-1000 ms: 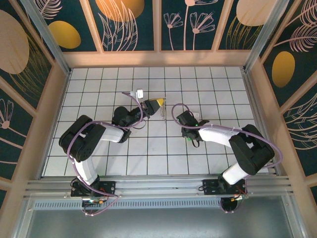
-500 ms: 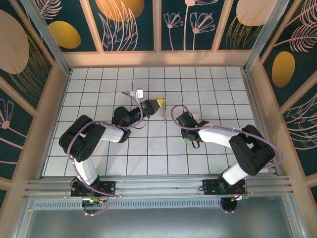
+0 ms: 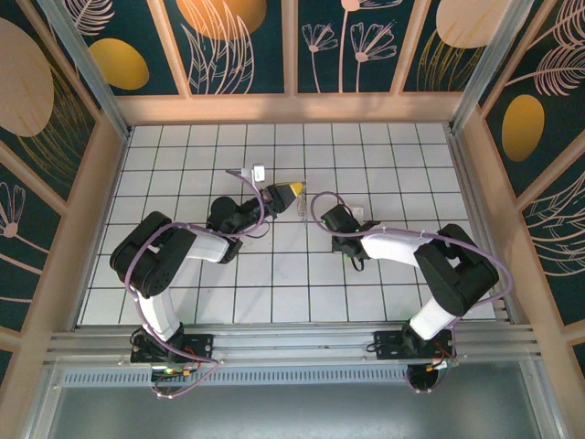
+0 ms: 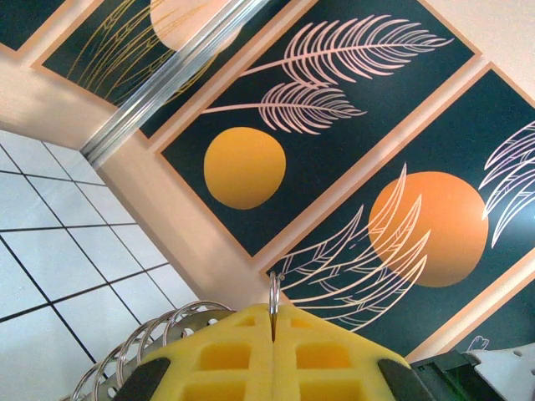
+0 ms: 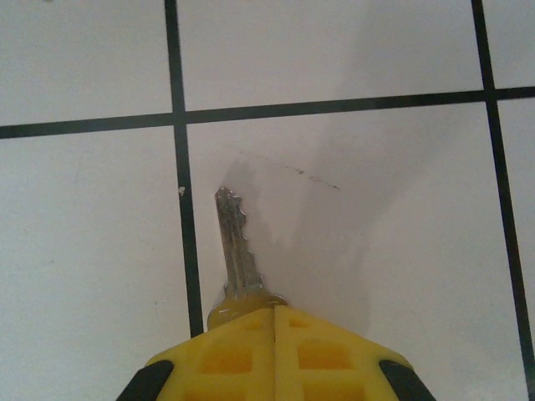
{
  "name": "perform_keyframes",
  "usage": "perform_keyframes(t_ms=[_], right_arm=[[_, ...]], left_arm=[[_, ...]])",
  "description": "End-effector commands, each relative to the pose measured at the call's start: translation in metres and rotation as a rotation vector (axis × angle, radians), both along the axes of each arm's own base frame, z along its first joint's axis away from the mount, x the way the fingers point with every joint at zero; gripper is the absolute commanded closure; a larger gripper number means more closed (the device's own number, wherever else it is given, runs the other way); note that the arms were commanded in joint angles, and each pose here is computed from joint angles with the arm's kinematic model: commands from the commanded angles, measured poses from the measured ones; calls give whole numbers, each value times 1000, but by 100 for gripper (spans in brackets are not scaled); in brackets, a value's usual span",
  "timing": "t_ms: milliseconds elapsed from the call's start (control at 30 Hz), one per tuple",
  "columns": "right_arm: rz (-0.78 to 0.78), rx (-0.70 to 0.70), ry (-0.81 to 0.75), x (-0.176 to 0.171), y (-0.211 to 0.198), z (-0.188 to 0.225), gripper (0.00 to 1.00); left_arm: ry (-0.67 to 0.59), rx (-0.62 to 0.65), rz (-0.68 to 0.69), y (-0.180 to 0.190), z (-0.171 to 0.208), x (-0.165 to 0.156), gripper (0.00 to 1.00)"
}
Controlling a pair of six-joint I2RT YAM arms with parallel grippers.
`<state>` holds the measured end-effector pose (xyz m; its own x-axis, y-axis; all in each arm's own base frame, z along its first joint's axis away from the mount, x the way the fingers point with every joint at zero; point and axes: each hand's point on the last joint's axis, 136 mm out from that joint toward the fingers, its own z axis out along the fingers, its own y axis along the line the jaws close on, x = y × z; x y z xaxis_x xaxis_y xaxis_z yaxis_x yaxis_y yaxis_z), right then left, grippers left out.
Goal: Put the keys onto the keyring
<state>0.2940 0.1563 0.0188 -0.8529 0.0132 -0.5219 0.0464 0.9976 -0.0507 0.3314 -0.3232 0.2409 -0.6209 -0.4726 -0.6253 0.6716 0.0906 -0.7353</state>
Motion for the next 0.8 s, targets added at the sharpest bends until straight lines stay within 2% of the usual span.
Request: perform_keyframes(t_ms=[0, 100, 367, 500, 533, 633, 700, 767], right_arm=[[26, 0, 42, -8, 2, -4, 100], [33, 61, 25, -8, 10, 5, 100], [65, 366, -22, -4, 49, 41, 100], [50, 363, -23, -2, 47, 42, 100], [35, 340, -24, -2, 43, 41, 93], [-17, 280, -10, -5, 27, 33, 61], [-45, 255, 3, -11, 18, 28, 52], [-70, 244, 14, -18, 11, 23, 50]], left_arm=[[-75, -57, -8, 3, 24, -2, 100], [-74, -55, -10, 3, 24, -2, 100], [-73, -52, -9, 2, 24, -3, 100], [-73, -49, -9, 3, 25, -2, 100], [-75, -51, -10, 2, 26, -3, 100], [-79, -51, -11, 2, 27, -3, 100], [-83, -51, -12, 2, 28, -3, 100], [-83, -50, -10, 2, 29, -3, 100]])
